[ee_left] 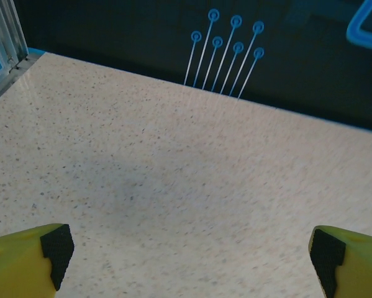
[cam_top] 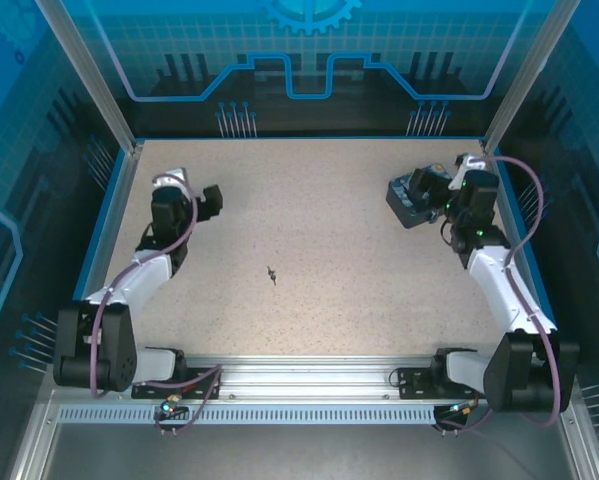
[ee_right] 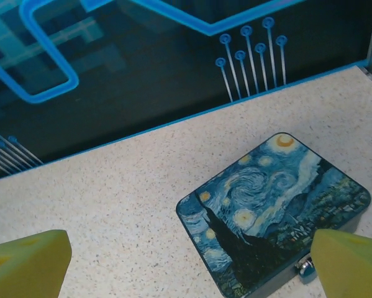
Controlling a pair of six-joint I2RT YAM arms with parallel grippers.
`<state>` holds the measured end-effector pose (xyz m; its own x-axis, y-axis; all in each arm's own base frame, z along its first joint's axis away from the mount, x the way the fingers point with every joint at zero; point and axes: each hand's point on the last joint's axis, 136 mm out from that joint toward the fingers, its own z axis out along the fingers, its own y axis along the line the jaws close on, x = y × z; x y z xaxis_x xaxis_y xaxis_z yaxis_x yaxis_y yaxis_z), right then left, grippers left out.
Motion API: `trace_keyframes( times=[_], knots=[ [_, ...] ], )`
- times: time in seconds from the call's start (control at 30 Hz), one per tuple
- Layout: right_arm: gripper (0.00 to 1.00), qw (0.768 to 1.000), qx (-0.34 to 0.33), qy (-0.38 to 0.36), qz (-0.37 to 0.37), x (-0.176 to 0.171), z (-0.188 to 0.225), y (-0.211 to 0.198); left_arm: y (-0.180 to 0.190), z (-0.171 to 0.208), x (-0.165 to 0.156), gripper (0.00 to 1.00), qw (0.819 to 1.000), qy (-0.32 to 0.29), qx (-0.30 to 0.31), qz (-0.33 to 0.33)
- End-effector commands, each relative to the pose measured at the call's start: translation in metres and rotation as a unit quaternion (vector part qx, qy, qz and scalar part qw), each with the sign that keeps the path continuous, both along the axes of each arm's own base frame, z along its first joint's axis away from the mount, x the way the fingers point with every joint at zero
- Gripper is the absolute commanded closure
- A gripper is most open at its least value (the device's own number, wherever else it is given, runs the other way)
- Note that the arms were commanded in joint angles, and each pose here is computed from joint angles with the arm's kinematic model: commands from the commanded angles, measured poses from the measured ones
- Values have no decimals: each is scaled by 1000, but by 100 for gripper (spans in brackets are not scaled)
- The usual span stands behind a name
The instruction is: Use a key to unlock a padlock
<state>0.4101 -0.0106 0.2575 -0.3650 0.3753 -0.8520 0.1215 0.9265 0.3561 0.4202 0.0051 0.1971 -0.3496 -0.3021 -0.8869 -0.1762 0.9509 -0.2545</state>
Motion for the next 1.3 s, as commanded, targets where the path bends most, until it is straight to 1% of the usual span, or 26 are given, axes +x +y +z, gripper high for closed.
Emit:
trace_keyframes(
  times=[0.0,0.1,0.13,0.33,0.5,0.63,0.8,0.83,0.93,1.07,1.2,1.23,1.27],
  knots=[
    [0,993,49,97,-48,0,-17,-18,-30,-25,-24,1,988,119,-97,-8],
    [0,985,59,137,-85,24,-18,-46,-66,-21,-29,1,983,138,-111,-53],
    [0,983,70,147,-85,34,-21,-51,-78,-19,-31,1,981,139,-113,-68],
    [0,964,116,210,-115,77,-57,-85,-130,-2,-39,1,968,156,-137,-140],
    [0,948,125,262,-131,109,-98,-108,-154,11,-41,1,960,157,-147,-177],
    [2,936,135,301,-122,132,-126,-115,-164,17,-36,1,957,148,-164,-190],
    [13,924,160,337,-88,155,-162,-102,-175,14,-27,1,951,158,-176,-198],
    [17,922,163,342,-77,158,-167,-98,-177,12,-26,1,950,161,-177,-200],
    [24,918,165,355,-56,160,-176,-83,-181,9,-23,1,948,166,-180,-204],
    [39,915,177,362,-14,156,-179,-55,-184,7,-22,1,946,170,-188,-204],
    [40,916,191,353,17,138,-166,-18,-188,8,-26,1,943,171,-194,-209],
    [39,916,197,349,24,132,-162,-8,-188,8,-26,1,943,170,-194,-209],
    [37,915,204,347,31,123,-159,4,-189,8,-28,1,943,171,-195,-209]
  ],
)
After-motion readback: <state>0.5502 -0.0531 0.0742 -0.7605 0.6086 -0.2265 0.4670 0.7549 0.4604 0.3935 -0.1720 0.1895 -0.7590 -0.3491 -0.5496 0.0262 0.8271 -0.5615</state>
